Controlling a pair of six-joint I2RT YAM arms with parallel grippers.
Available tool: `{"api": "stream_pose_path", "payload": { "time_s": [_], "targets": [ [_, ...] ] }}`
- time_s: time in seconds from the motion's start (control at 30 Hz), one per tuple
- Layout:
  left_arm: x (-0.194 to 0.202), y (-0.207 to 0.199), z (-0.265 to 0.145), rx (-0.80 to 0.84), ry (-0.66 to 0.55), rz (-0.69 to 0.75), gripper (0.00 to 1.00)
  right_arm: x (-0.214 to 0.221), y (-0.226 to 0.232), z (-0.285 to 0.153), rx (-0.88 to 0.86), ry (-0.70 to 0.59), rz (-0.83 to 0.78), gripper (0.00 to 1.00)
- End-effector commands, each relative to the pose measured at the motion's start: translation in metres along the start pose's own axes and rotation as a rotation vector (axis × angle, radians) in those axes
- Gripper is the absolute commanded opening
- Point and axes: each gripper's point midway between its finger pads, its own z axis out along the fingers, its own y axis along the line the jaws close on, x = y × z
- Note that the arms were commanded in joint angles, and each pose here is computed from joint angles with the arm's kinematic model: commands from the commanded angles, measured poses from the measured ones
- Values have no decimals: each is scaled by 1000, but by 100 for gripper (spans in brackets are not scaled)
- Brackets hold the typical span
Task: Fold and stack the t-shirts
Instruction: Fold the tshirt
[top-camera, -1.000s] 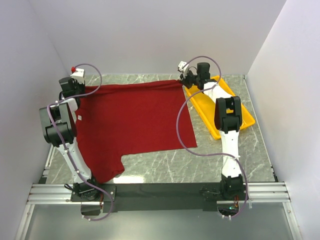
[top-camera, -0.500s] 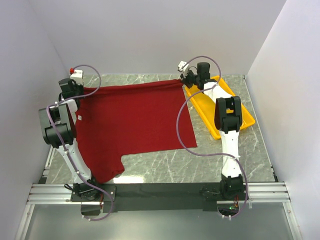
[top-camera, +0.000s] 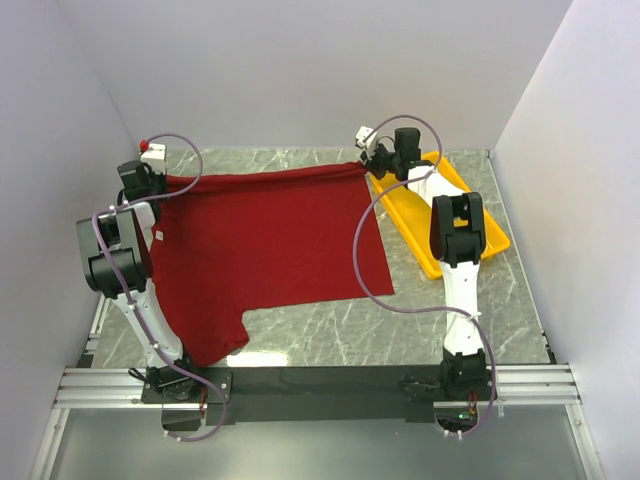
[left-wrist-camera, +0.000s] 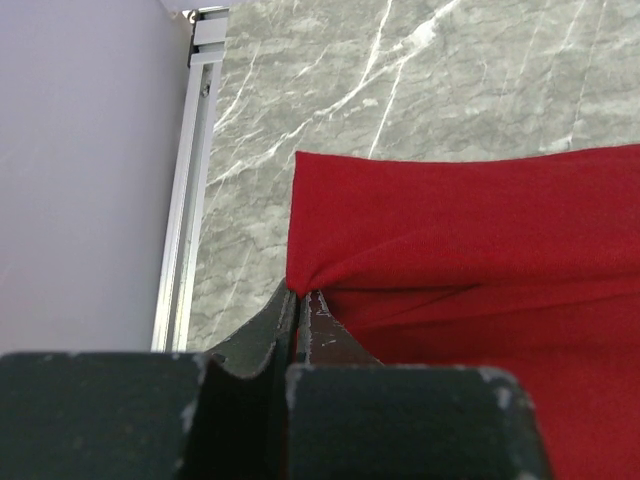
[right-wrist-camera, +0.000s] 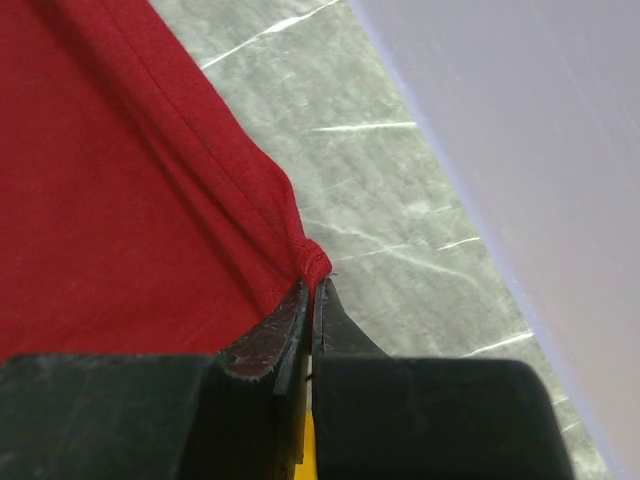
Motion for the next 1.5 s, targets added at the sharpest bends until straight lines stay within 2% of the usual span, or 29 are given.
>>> {"api": "stream_pose_path", "payload": {
  "time_s": [0.0, 0.43, 1.47],
  "targets": [
    [-38, 29, -15, -83, -94, 24, 1, -48, -29, -33, 65, -85, -63, 0],
    [-43, 24, -18, -56, -114, 24, 1, -61, -22, -35, 15, -142, -165, 0],
    [-23, 27, -25, -73, -52, 42, 1, -35, -17, -42, 18, -21, -190, 0]
  ]
}}
